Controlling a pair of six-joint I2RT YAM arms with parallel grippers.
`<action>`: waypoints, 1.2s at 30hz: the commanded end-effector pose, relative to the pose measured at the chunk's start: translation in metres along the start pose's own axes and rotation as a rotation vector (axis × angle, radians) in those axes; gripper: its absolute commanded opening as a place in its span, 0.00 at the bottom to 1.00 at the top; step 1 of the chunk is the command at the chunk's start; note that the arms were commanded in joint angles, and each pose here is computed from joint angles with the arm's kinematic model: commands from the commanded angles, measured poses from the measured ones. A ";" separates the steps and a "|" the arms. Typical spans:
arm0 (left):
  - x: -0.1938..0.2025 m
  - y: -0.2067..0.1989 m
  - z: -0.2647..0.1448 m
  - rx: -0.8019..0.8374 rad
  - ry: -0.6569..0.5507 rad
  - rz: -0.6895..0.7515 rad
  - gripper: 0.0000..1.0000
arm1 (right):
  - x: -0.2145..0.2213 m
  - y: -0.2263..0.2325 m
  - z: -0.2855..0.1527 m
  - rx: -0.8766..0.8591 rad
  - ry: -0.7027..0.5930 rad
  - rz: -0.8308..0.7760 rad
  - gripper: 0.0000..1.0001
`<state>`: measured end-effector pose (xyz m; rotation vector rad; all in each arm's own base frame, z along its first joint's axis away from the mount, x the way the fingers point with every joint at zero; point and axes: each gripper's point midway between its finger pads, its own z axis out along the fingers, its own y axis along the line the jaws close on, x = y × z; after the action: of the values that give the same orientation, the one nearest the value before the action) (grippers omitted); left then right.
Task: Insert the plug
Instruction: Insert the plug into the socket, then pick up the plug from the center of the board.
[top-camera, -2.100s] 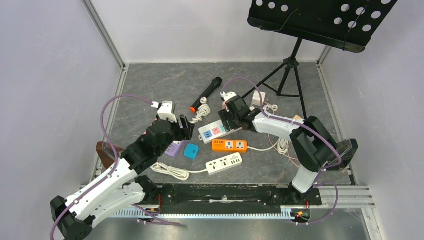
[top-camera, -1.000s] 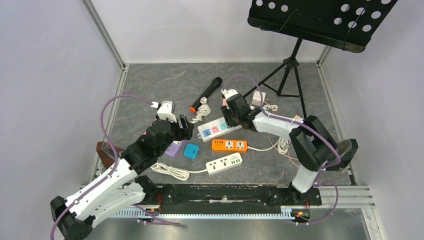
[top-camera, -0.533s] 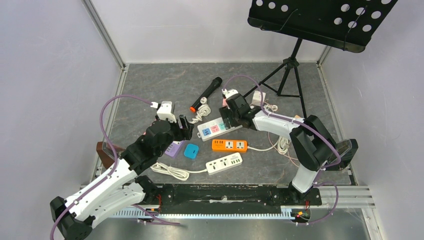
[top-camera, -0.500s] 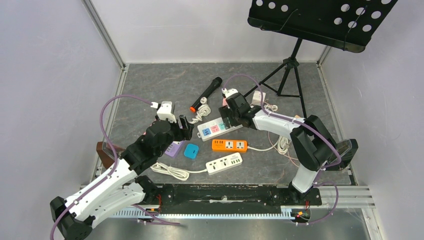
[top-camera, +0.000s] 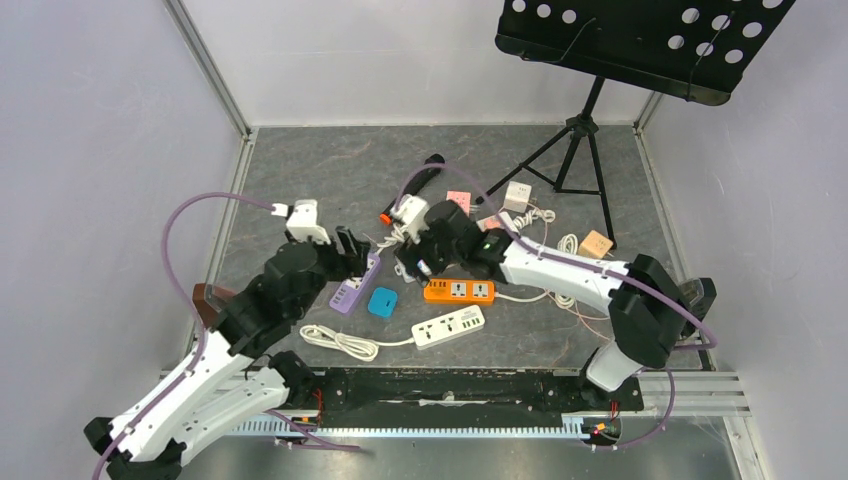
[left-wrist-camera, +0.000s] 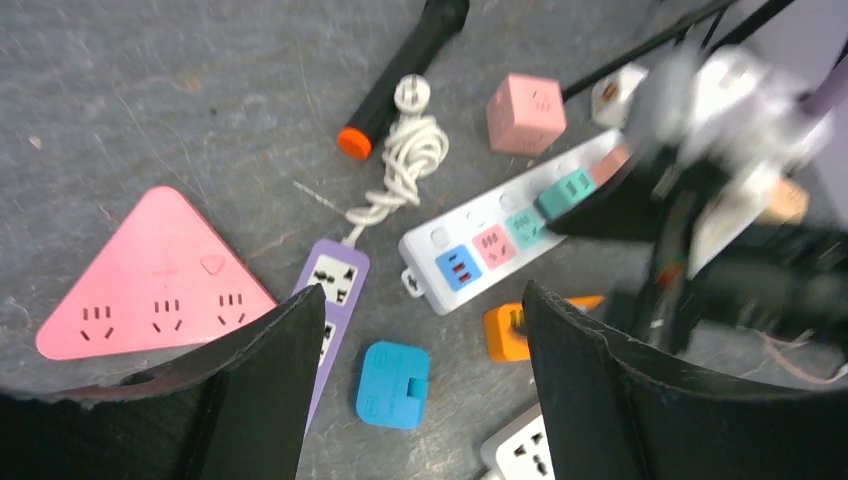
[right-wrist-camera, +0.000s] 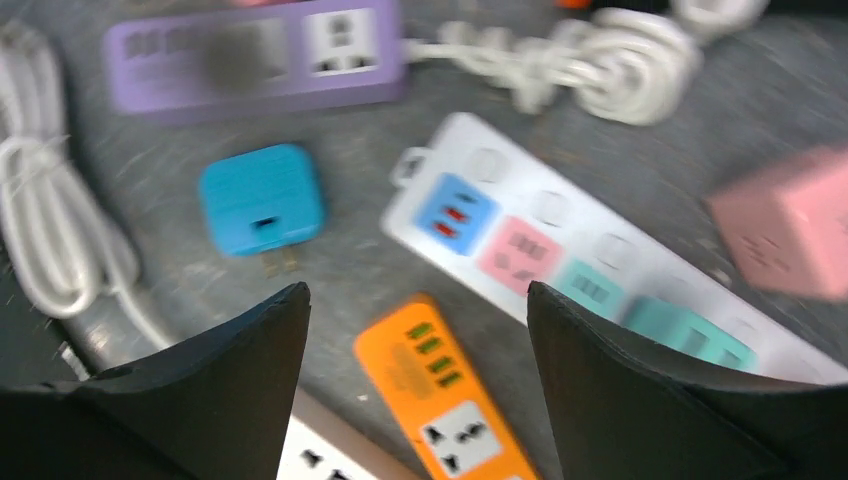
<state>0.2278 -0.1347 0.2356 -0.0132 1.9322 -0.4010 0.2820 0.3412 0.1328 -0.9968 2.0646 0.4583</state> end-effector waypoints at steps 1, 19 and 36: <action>-0.051 0.010 -0.028 -0.046 -0.130 -0.054 0.79 | 0.001 0.052 0.017 -0.173 0.019 -0.224 0.82; -0.092 0.001 -0.063 0.034 -0.223 -0.101 0.78 | 0.029 0.115 0.084 -0.299 0.302 -0.400 0.95; -0.092 -0.002 -0.055 0.025 -0.212 -0.075 0.78 | 0.059 0.111 0.098 -0.232 0.422 -0.407 0.73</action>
<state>0.2102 -0.1051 0.3201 -0.1071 1.7630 -0.4585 0.2178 0.4399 0.0191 -1.7471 2.1196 0.3366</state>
